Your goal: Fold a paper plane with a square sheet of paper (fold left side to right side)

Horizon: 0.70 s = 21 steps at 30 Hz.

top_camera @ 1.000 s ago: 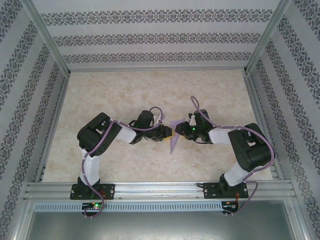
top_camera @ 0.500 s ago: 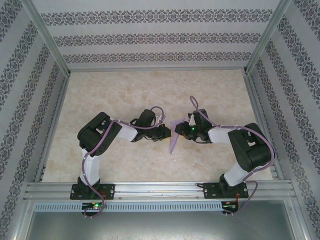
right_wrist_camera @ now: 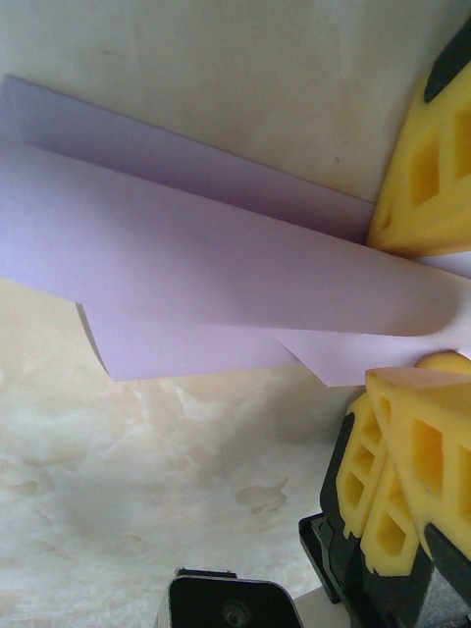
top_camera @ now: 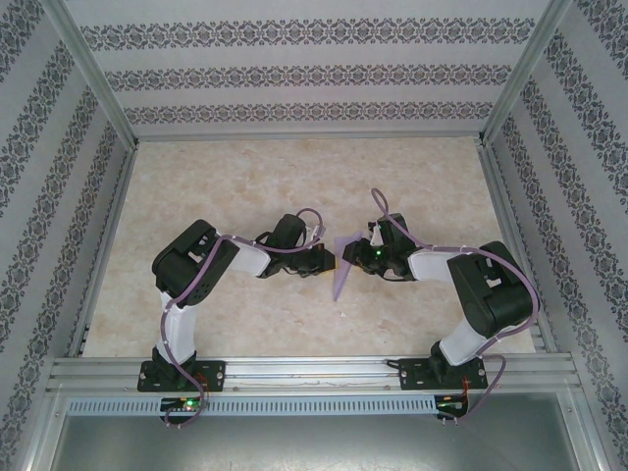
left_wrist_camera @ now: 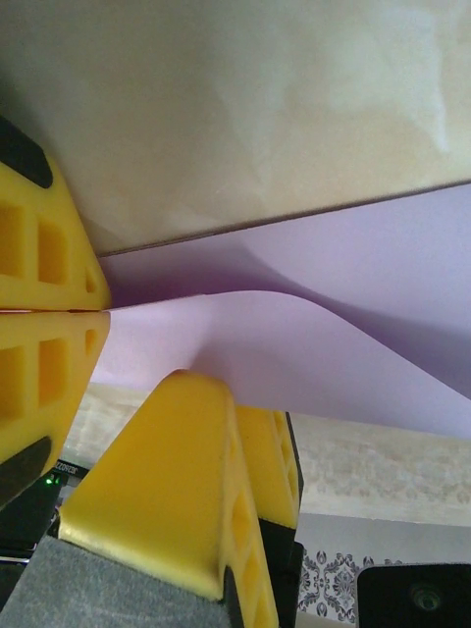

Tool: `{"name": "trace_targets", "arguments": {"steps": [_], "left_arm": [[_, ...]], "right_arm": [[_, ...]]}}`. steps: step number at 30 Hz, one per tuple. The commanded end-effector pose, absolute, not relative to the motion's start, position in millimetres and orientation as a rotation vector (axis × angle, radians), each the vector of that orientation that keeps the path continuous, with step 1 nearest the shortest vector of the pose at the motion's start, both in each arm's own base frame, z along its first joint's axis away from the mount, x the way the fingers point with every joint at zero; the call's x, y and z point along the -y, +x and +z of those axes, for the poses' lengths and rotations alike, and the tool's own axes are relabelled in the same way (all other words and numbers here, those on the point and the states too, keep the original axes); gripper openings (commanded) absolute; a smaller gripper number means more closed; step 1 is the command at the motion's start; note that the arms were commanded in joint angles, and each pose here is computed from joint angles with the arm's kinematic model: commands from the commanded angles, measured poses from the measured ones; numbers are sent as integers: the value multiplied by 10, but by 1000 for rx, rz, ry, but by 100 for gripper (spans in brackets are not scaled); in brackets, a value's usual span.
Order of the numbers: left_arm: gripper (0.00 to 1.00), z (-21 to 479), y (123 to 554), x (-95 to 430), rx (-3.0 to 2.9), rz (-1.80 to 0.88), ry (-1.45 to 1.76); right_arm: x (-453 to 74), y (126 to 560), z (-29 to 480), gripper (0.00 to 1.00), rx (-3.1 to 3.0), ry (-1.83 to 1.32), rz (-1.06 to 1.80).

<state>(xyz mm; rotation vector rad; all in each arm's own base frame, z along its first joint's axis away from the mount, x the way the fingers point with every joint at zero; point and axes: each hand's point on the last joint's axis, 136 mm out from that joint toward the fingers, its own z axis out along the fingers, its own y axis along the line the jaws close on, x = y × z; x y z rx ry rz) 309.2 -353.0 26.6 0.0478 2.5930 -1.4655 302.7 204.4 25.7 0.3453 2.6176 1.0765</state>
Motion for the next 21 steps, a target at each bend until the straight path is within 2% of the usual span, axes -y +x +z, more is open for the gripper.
{"name": "trace_targets", "arguments": {"steps": [1, 21], "left_arm": [[7, -41, 3070, 3425, -2672, -1342, 12], [4, -251, 3074, 3373, -2742, -1223, -26]], "right_arm": [[-2057, 3012, 230, 35, -2621, 349, 1056], [-1947, 3028, 313, 34, -2602, 389, 1047]]}}
